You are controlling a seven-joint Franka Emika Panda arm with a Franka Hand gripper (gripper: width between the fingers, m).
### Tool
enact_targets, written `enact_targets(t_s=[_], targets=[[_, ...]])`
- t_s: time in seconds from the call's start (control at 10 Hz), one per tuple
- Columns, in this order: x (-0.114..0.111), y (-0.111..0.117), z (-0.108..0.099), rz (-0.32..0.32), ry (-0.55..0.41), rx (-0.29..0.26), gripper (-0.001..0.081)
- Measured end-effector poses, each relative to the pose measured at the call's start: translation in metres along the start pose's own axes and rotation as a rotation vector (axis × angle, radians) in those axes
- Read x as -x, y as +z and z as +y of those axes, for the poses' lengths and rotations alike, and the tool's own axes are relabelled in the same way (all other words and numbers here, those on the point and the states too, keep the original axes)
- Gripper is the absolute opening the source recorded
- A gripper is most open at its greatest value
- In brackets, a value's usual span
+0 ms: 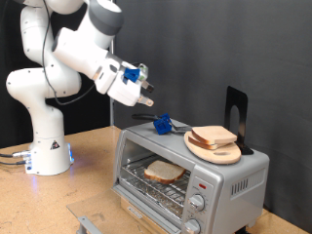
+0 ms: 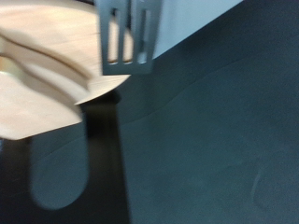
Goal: Make a piece of toast with the oven
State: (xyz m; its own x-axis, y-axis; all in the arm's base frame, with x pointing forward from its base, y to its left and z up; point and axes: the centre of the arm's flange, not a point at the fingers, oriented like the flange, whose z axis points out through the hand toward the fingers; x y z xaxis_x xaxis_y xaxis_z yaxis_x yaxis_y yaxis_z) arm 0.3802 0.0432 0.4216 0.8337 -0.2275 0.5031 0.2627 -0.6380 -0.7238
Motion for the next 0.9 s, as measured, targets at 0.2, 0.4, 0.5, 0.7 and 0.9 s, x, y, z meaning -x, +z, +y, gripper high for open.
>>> enact_targets(t_s=[0.2,0.4,0.5,0.7,0.9], targets=[[-0.002,-0.030,0.021,0.030,0.030,-0.027,0.0806],[-0.003,-0.060,0.042,0.019,0.046,-0.043,0.0806],[-0.002,-0.075,0.052,0.003,0.049,-0.051,0.0806],[0.002,-0.106,0.071,-0.023,0.061,-0.064,0.0806],[0.006,-0.129,0.084,-0.035,0.075,-0.068,0.0806]])
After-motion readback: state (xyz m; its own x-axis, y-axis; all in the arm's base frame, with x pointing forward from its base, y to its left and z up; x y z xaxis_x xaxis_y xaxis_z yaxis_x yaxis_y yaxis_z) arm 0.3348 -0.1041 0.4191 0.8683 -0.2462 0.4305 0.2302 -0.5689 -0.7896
